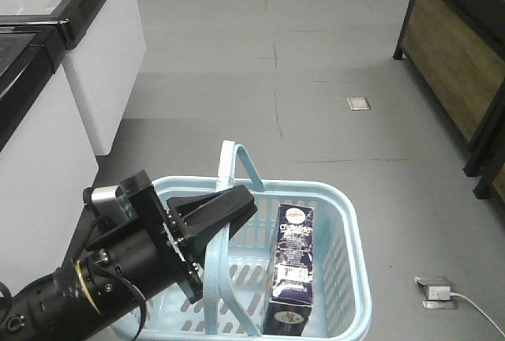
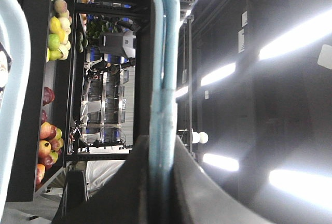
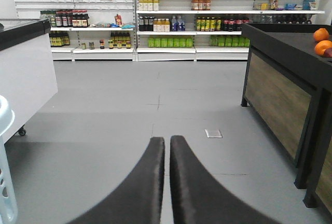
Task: Left arm holds basket, right arm returns cookies
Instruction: 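Hold the basket steady in the left gripper, then drive toward the drink shelves holding the basket in the left gripper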
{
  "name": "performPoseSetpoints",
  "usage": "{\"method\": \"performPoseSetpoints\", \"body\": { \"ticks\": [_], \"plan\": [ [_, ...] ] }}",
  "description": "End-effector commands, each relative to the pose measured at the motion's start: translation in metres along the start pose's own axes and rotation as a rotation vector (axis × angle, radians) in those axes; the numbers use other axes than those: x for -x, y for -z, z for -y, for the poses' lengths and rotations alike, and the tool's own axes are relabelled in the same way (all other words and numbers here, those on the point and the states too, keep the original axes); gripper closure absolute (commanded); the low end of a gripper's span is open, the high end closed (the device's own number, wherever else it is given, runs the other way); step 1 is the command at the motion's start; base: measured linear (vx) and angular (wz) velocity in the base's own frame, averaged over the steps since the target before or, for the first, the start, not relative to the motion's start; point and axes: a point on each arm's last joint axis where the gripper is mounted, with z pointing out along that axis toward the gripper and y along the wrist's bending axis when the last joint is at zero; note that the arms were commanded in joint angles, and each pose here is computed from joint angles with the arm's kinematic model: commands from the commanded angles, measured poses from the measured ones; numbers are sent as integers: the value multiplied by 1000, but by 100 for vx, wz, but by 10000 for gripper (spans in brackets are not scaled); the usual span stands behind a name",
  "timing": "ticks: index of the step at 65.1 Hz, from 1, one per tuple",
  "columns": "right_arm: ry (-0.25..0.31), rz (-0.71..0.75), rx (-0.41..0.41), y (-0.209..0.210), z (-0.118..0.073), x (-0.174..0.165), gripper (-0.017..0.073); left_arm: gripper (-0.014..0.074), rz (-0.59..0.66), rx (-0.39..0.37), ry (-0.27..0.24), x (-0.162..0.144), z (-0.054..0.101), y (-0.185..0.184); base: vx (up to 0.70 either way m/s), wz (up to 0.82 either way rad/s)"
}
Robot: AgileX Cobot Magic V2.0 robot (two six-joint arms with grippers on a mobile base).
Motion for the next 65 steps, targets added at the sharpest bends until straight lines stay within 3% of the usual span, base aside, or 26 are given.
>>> {"method": "performPoseSetpoints", "body": {
  "ticks": [1,65],
  "plan": [
    [12,63,3,0,0,1,565,596,-92,-328,-5,-11,39,2,7,6],
    [12,63,3,0,0,1,565,596,-92,-328,-5,-11,39,2,17,-1]
  ]
}}
